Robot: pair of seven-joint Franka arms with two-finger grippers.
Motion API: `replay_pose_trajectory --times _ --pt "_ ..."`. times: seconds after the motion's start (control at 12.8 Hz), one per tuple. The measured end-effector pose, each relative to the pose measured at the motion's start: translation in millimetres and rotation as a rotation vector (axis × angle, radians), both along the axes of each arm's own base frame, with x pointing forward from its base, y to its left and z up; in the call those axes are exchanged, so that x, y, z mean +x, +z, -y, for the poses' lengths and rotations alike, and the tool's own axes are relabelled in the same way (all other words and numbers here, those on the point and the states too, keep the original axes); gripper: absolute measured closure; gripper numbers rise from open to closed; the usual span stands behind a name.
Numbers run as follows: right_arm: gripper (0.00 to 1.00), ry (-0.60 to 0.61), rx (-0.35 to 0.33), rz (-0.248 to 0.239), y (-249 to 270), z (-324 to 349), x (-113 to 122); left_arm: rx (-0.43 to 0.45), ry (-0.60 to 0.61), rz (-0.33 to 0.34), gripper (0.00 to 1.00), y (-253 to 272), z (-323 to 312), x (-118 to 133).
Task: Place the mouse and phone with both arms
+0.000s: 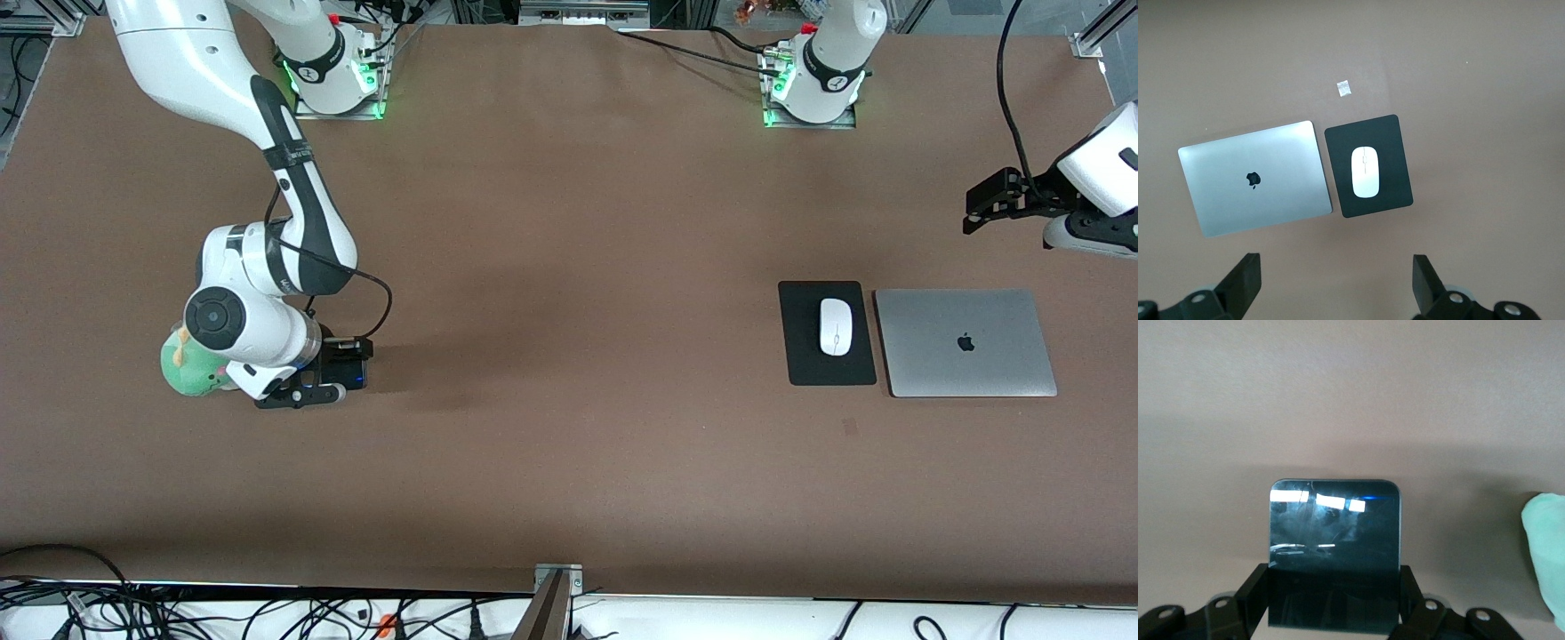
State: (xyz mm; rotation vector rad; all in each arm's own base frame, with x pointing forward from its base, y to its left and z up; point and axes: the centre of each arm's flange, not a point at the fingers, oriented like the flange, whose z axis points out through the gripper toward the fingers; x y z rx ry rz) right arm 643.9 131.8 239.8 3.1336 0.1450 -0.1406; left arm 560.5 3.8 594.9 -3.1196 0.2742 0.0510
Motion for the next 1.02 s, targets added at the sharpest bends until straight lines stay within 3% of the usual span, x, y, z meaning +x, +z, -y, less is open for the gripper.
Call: replay_pose_trajectory --times 0.47,0.63,0.78,1.02 --pt "0.2 -0.034 -0.003 0.049 -42 21 -20 0.001 0.006 -0.003 0.0 0 -3 2" --pt "0.16 -0.052 0.006 0.056 -43 25 -19 0.001 0.006 -0.014 0.0 4 -3 0" --pt "0.0 -0.055 0.01 0.062 -41 25 -18 0.001 0.004 -0.018 0.0 6 -2 -1" --pt "0.0 -0.052 0.026 0.086 -12 20 -9 0.001 0.004 -0.018 0.0 6 -2 1"
